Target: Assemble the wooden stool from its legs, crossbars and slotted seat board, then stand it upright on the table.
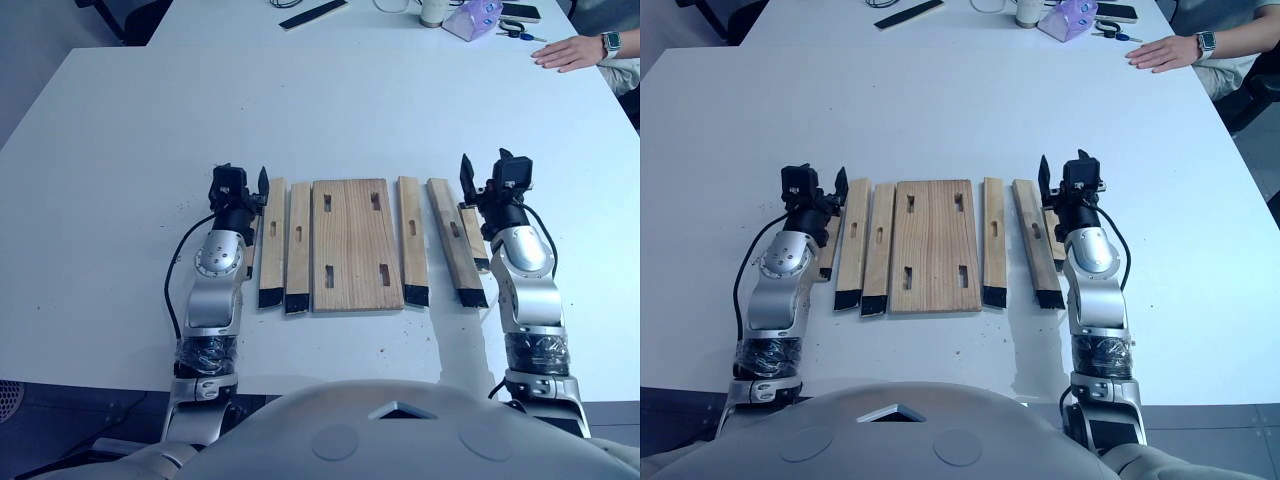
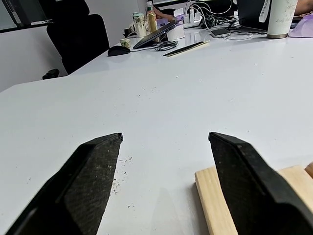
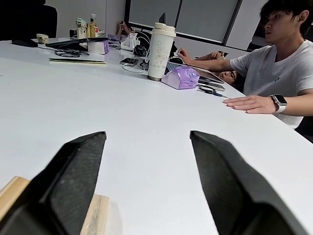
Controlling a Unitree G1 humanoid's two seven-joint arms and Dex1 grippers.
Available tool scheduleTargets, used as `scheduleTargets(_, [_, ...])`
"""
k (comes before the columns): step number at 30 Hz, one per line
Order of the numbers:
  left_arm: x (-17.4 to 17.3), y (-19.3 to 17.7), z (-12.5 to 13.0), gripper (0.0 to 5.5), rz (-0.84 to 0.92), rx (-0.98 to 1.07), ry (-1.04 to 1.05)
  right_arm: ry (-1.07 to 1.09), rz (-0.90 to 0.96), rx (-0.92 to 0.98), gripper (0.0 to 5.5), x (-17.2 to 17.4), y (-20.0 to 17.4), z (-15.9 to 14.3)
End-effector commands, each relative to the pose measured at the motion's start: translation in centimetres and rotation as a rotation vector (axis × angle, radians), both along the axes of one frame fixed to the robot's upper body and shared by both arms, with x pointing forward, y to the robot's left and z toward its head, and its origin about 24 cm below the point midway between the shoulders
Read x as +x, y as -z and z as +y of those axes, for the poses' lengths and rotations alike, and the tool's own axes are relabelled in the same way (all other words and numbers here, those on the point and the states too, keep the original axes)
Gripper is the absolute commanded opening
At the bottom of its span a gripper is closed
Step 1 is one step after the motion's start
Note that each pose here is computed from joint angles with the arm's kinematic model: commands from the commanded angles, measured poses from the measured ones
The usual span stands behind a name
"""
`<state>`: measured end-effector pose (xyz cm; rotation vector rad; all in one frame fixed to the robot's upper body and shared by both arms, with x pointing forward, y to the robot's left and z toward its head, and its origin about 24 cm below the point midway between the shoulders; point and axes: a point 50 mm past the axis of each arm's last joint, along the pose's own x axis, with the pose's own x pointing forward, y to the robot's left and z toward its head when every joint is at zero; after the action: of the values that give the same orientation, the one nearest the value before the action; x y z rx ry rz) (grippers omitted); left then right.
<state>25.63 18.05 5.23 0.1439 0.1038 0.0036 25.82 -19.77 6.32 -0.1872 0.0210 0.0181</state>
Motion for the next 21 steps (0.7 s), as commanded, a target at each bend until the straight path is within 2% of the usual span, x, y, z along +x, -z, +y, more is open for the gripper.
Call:
scheduleTargets(1, [-0.3,0.2,-0.1,3.30,0.002,0.013,-0.001,-0.013,0.002,-0.015,3.17,0.2,0.1,0.1])
scheduleTargets(21, [0.2,0.2,-0.7,3.30,-0.014,-0.004,-0.003,-0.061,-0.024,-0.039,3.17,1.5,-0.4,0.6])
